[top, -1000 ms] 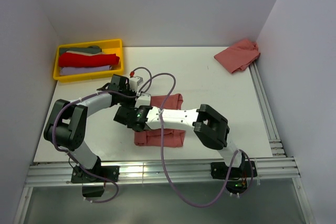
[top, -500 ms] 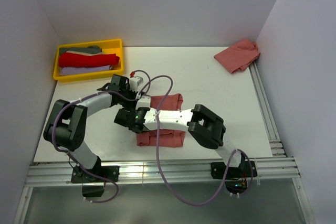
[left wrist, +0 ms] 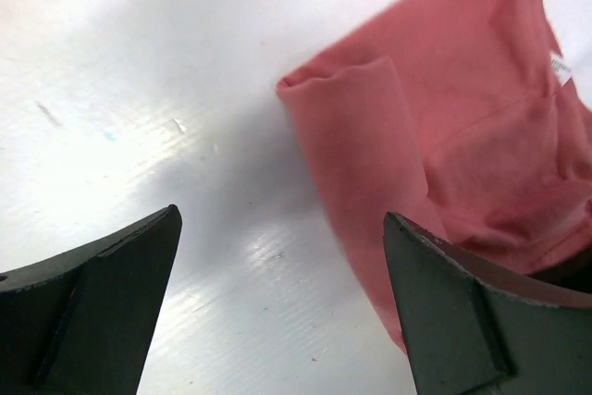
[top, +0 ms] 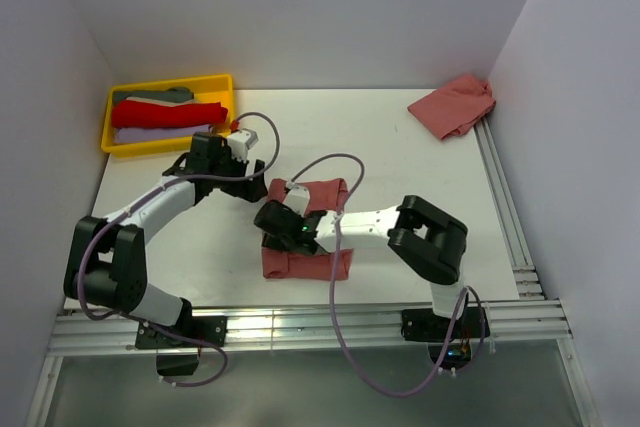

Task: Roll the t-shirts
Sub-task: Roll the tshirt

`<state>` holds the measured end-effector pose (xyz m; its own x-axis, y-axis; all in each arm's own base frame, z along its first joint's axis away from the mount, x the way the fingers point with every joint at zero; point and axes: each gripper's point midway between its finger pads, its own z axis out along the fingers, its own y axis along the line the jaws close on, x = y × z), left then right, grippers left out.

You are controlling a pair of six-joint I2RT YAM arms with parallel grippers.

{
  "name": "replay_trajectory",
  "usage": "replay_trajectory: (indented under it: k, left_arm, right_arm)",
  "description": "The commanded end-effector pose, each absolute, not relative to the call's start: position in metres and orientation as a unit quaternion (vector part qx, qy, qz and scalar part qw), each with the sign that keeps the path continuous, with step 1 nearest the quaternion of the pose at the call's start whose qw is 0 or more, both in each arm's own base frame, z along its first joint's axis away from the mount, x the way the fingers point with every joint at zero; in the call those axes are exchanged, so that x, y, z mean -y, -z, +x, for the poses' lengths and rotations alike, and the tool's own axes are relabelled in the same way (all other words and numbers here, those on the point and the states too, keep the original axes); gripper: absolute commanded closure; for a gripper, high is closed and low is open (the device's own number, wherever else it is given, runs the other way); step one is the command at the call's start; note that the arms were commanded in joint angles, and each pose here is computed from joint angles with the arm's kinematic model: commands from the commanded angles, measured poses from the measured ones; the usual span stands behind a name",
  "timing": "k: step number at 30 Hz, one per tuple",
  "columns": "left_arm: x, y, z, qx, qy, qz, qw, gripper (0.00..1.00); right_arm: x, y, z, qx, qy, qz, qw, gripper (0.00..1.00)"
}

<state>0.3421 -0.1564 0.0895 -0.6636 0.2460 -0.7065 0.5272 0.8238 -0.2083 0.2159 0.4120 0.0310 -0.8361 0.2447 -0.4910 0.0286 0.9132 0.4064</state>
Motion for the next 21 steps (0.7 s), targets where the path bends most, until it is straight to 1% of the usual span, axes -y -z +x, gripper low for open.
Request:
replay_trajectory:
  k: [1, 2, 5, 11, 15, 19, 21]
  left_arm:
    - [0.154, -0.109, 0.346, -0.873, 0.216, 0.216, 0.381, 0.03]
    - [0.153, -0.109, 0.345, -0.872, 0.219, 0.216, 0.381, 0.03]
    - [0.152, -0.105, 0.344, -0.874, 0.221, 0.216, 0.375, 0.03]
    - [0.153, -0.101, 0.343, -0.877, 0.224, 0.216, 0.366, 0.03]
    - [0.153, -0.092, 0.342, -0.883, 0.224, 0.214, 0.352, 0.04]
    - [0.153, -0.084, 0.341, -0.888, 0.225, 0.213, 0.341, 0.04]
    - [0.152, -0.076, 0.341, -0.892, 0.222, 0.210, 0.332, 0.04]
  right_arm:
    - [-0.441, -0.035, 0.200, -0.914, -0.336, 0.042, 0.224, 0.69]
    - [-0.446, -0.044, 0.200, -0.896, -0.384, 0.040, 0.217, 0.70]
    - [-0.447, -0.056, 0.205, -0.868, -0.451, 0.052, 0.202, 0.70]
    - [-0.439, -0.058, 0.213, -0.830, -0.519, 0.089, 0.182, 0.70]
    - [-0.430, -0.047, 0.214, -0.818, -0.541, 0.125, 0.154, 0.69]
    - [-0.421, -0.030, 0.213, -0.816, -0.540, 0.154, 0.136, 0.66]
    - [-0.421, -0.034, 0.213, -0.805, -0.554, 0.169, 0.130, 0.66]
